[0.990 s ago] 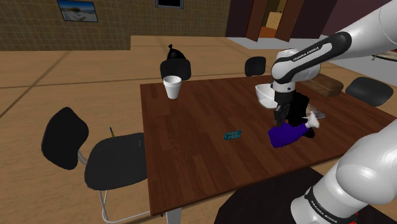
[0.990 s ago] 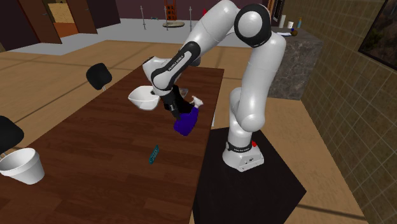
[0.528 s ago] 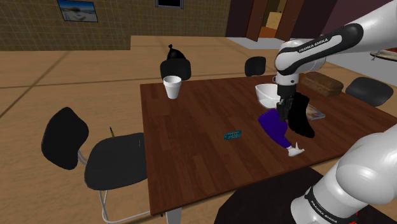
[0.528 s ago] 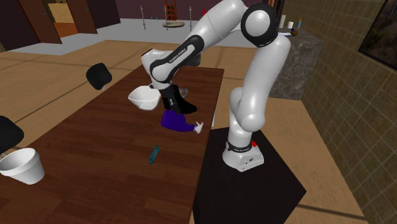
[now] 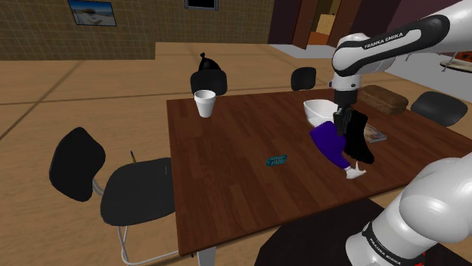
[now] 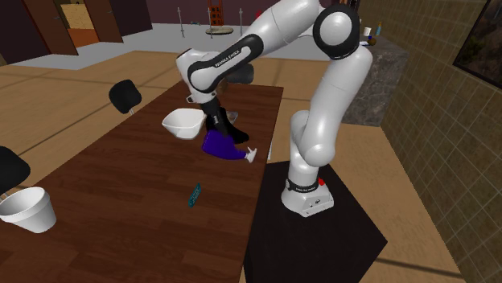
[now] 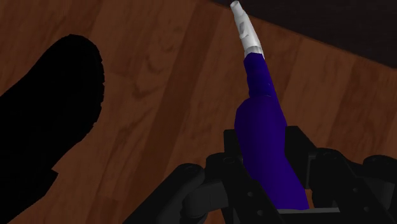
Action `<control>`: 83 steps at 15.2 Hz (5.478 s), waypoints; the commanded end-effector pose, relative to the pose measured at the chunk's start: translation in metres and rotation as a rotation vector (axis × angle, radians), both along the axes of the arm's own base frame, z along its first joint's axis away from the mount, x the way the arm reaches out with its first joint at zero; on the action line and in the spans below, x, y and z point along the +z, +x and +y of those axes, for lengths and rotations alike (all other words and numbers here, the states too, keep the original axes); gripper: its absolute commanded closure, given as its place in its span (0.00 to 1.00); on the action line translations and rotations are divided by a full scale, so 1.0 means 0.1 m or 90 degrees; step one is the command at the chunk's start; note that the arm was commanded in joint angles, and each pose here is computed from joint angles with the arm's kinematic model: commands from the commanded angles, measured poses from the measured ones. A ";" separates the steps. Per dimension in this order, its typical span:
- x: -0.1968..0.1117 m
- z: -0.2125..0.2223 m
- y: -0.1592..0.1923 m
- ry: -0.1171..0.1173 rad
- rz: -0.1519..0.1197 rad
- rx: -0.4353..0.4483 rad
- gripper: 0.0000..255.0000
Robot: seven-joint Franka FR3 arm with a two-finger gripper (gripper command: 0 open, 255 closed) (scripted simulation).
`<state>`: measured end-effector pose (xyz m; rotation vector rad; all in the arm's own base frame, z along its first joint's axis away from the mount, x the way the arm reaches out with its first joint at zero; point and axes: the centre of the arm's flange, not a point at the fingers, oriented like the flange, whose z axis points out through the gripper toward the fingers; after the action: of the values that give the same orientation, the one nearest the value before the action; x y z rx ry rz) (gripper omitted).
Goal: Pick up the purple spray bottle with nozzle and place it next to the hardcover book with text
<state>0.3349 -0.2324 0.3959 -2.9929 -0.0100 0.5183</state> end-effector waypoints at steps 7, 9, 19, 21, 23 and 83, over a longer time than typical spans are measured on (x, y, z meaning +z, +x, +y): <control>0.43 0.00 0.00 0.000 0.000 0.000 1.00; 0.54 0.00 0.00 0.000 0.000 0.000 1.00; 1.06 0.00 0.00 0.000 0.000 0.000 1.00; 1.17 0.00 0.00 0.000 0.000 0.000 1.00; 1.28 0.00 0.00 0.000 0.000 0.000 1.00; -0.10 -4.48 -2.21 0.000 0.000 0.000 1.00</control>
<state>0.1152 -0.6772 0.3902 -2.9922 -0.0085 0.5202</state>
